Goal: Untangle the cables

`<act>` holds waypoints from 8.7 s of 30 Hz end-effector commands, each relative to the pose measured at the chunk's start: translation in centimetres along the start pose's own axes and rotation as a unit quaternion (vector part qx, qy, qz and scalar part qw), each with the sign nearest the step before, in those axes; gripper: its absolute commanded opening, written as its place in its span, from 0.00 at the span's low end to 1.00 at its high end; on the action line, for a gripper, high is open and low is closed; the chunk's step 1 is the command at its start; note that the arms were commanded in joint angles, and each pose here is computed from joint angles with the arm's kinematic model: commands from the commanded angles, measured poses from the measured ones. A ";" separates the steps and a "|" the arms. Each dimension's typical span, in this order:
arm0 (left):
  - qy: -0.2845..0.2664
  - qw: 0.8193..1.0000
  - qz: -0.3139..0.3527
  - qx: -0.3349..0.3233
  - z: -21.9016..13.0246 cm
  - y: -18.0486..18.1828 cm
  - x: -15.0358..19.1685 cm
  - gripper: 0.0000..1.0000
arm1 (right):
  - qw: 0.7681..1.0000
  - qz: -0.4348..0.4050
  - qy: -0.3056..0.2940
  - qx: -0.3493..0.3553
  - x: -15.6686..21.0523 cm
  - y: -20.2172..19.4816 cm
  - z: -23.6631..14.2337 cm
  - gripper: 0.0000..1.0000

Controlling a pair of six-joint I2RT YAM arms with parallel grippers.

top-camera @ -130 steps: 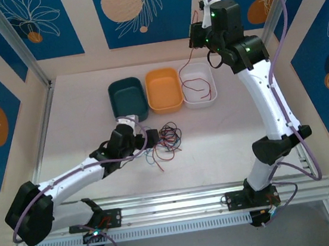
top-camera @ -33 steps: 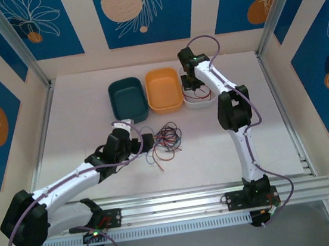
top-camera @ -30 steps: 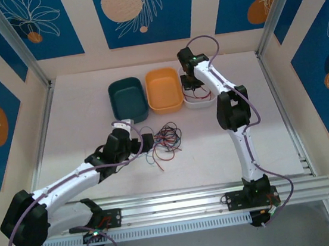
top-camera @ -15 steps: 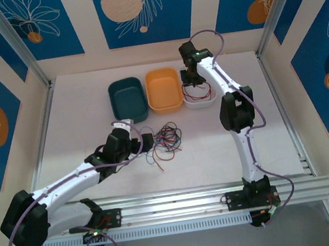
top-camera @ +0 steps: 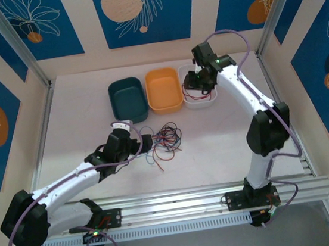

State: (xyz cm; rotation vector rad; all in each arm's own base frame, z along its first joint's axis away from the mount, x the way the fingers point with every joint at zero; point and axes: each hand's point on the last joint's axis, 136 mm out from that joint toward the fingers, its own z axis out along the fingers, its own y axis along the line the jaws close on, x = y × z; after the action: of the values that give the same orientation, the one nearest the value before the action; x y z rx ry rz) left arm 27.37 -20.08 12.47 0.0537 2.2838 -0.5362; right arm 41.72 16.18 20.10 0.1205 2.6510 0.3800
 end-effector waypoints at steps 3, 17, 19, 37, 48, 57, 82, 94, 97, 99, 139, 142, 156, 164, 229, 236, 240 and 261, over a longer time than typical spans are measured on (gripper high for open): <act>0.014 1.000 0.002 0.002 0.1 -0.7 -1.2 1.00 | 0.998 0.011 0.021 -0.063 4.8 3.0 -1.0 0.55; 0.173 0.974 0.095 0.114 3.6 -2.0 1.1 0.94 | 0.998 -0.025 0.053 -0.034 14.3 5.6 -1.2 0.70; 0.190 0.967 0.121 0.122 4.3 -2.1 1.5 0.91 | 0.998 -0.020 0.050 -0.029 14.5 5.4 -1.2 0.71; 0.228 0.947 0.171 0.150 8.4 -2.4 2.5 0.66 | 0.999 0.048 0.011 0.005 14.3 2.3 -3.0 0.99; 0.214 0.945 0.124 0.212 8.2 -4.8 2.3 0.26 | 0.996 0.079 0.035 -0.006 16.0 3.0 -2.0 0.99; 0.186 0.955 0.078 0.217 5.8 -5.4 1.5 0.21 | 0.992 0.093 0.076 -0.040 18.3 5.3 -0.2 0.94; 0.130 0.975 0.050 0.172 4.2 -3.7 0.8 0.10 | 0.982 0.110 0.136 -0.067 21.2 9.2 5.2 0.55; 0.135 0.975 0.046 0.173 4.5 -3.5 1.4 0.09 | 0.978 0.117 0.166 -0.052 22.0 9.2 7.4 0.61; 0.135 0.975 0.046 0.172 4.5 -3.4 1.5 0.10 | 0.977 0.119 0.174 -0.041 22.5 8.8 7.5 0.62; 0.136 0.975 0.046 0.170 4.5 -3.3 1.5 0.09 | 0.977 0.120 0.176 -0.030 22.8 8.2 7.5 0.62; 0.159 0.980 0.039 0.116 5.7 -1.3 2.8 0.09 | 0.996 0.040 -0.022 -0.073 15.5 3.2 -8.9 0.00; 0.164 0.980 0.039 0.109 5.8 -0.9 3.2 0.09 | 0.995 0.029 -0.049 -0.080 14.3 3.1 -10.7 0.00; 0.167 0.979 0.037 0.113 5.5 -0.7 4.0 0.16 | 0.984 -0.026 -0.139 -0.113 8.1 4.2 -16.8 0.00; 0.155 0.980 0.035 0.121 4.8 -1.0 3.4 0.32 | 0.981 -0.052 -0.164 -0.090 3.9 3.8 -17.2 0.00; 0.105 0.990 0.065 0.067 0.4 0.6 1.3 1.00 | 0.952 -0.217 -0.108 0.189 -9.9 -2.6 12.8 0.03; 0.110 0.990 0.064 0.067 0.6 0.7 1.5 1.00 | 0.960 -0.204 -0.046 0.187 -7.1 -4.0 14.8 0.11; 0.112 0.989 0.062 0.070 0.7 0.6 1.5 1.00 | 0.968 -0.183 -0.023 0.173 -6.1 -4.6 15.1 0.11; 0.102 0.991 0.054 0.069 0.3 0.3 0.7 1.00 | 0.990 -0.118 -0.042 0.067 -5.8 -1.2 5.7 0.58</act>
State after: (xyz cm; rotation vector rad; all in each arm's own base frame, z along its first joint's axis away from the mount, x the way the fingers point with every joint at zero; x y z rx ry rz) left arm 27.10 -19.93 10.98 0.3103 2.4380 -0.6448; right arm 51.04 14.98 14.22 -0.1617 2.5936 0.0236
